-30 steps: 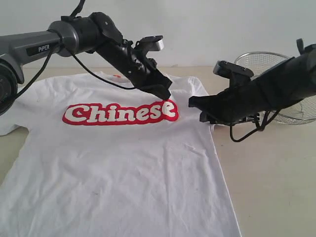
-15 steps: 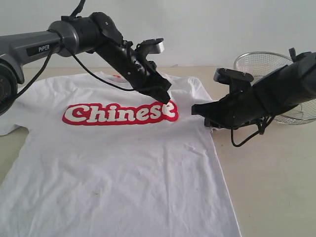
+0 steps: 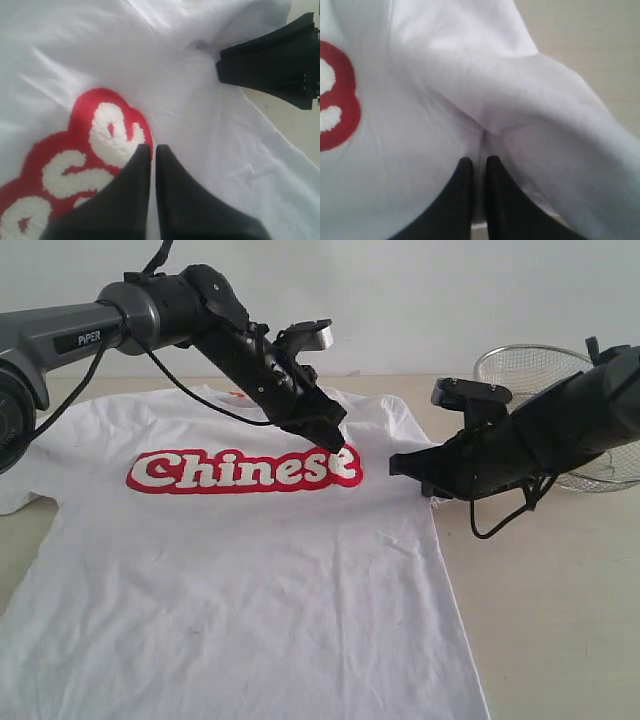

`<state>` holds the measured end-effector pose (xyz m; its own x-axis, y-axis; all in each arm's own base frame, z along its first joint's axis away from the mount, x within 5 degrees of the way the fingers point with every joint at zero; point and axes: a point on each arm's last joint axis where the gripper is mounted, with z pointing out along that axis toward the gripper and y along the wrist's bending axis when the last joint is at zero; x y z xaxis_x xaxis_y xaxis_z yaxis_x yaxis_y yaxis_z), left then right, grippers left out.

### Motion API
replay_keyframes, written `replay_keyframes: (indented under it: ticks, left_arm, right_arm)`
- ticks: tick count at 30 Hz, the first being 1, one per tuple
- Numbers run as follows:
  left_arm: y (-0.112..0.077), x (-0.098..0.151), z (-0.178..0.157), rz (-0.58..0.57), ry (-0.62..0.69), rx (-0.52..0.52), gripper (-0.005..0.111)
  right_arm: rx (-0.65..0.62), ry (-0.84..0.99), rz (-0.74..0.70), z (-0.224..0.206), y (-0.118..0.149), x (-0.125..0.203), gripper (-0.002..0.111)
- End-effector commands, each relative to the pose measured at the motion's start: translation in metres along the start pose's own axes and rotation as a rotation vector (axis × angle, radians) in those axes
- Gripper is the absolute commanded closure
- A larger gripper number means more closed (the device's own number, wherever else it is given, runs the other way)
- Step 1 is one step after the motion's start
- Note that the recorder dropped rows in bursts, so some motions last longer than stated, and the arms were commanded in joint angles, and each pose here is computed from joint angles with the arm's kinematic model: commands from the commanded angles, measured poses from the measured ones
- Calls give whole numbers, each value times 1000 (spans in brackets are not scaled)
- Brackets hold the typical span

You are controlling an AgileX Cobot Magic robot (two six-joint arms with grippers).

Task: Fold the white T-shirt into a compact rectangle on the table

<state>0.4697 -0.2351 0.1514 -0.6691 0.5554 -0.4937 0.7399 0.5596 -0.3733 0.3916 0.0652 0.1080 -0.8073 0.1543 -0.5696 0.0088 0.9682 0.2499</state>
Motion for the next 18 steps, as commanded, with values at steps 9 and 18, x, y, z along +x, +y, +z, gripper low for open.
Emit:
replay_keyframes:
  ticks: [9,18]
  left_arm:
    - [0,-1,-3,-8,9,-9,102]
    - [0,-1,-3,-15,10,-9,102]
  right_arm:
    - [-35,-33,-41,-15,7,-11,61]
    - [-26,-43,-93,-16,6,-12,65]
